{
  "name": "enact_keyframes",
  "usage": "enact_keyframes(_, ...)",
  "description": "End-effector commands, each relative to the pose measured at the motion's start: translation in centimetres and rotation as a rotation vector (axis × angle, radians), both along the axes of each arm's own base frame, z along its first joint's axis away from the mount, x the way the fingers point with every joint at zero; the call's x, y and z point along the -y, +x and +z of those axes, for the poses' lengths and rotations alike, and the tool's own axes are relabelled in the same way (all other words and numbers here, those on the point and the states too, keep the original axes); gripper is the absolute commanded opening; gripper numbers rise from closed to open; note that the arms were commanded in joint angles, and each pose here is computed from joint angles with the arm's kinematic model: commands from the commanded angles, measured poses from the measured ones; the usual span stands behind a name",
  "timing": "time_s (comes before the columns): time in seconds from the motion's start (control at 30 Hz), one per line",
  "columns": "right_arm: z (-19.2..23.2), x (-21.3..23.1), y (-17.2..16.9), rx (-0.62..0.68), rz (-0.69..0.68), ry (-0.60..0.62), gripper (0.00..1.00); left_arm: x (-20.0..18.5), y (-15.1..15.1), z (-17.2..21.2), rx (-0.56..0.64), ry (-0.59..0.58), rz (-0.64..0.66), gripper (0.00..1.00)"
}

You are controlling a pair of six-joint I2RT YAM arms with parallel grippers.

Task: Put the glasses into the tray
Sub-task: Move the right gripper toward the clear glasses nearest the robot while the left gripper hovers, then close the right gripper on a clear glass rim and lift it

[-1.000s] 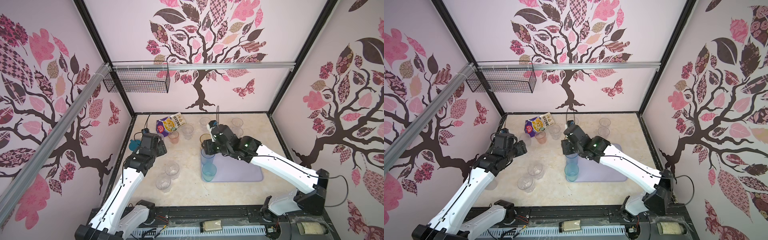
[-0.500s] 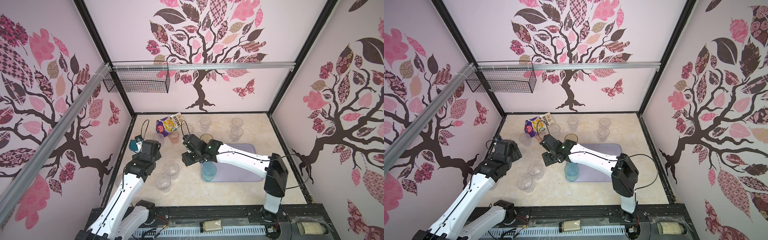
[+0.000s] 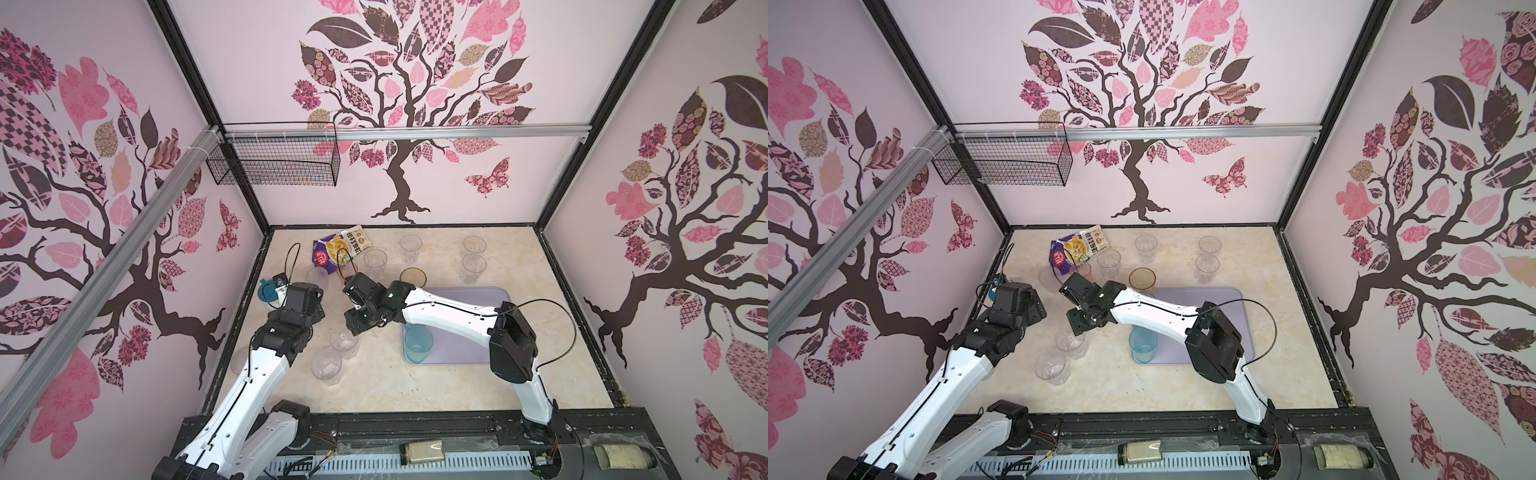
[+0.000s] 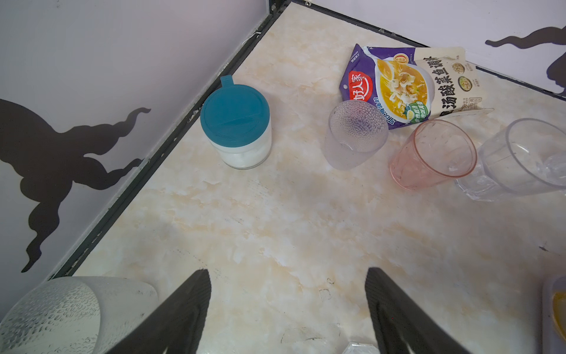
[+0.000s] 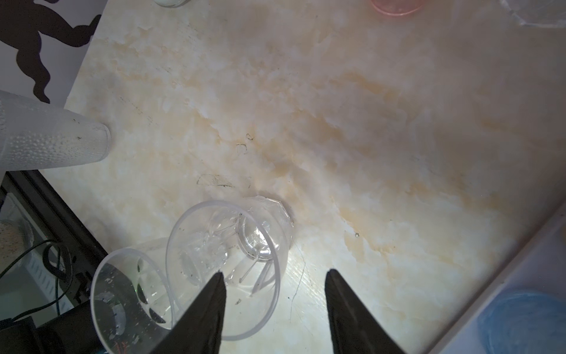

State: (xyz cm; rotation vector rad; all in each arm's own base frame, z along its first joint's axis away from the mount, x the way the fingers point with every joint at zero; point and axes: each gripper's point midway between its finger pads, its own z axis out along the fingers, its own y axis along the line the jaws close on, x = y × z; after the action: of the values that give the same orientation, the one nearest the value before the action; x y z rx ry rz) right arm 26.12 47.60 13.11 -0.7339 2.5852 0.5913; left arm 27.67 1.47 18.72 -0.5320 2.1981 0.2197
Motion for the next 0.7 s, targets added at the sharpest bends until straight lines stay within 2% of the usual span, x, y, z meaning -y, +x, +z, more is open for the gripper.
enact_keyframes(0.0, -1.9, -0.3, -0.1, -0.008, 0.019, -0.063, 0.54, 0.0, 0.0, -0.8, -0.006, -0.003, 0.002, 0.83)
enact_keyframes(0.23, -3.5, -0.5, 0.1, -0.009, 0.021, -0.097, 0.49, 0.0, 0.2, -0.7, 0.0, -0.002, -0.003, 0.82)
enact_keyframes(0.43, -4.3, -0.6, 0.2, -0.008, 0.025, -0.112, 0.34, 0.1, 0.3, -0.8, -0.002, -0.001, -0.007, 0.82)
enact_keyframes(0.67, -3.2, -0.6, 0.3, 0.004, 0.021, -0.093, 0.16, -0.1, 0.3, -0.6, 0.002, 0.009, -0.007, 0.81)
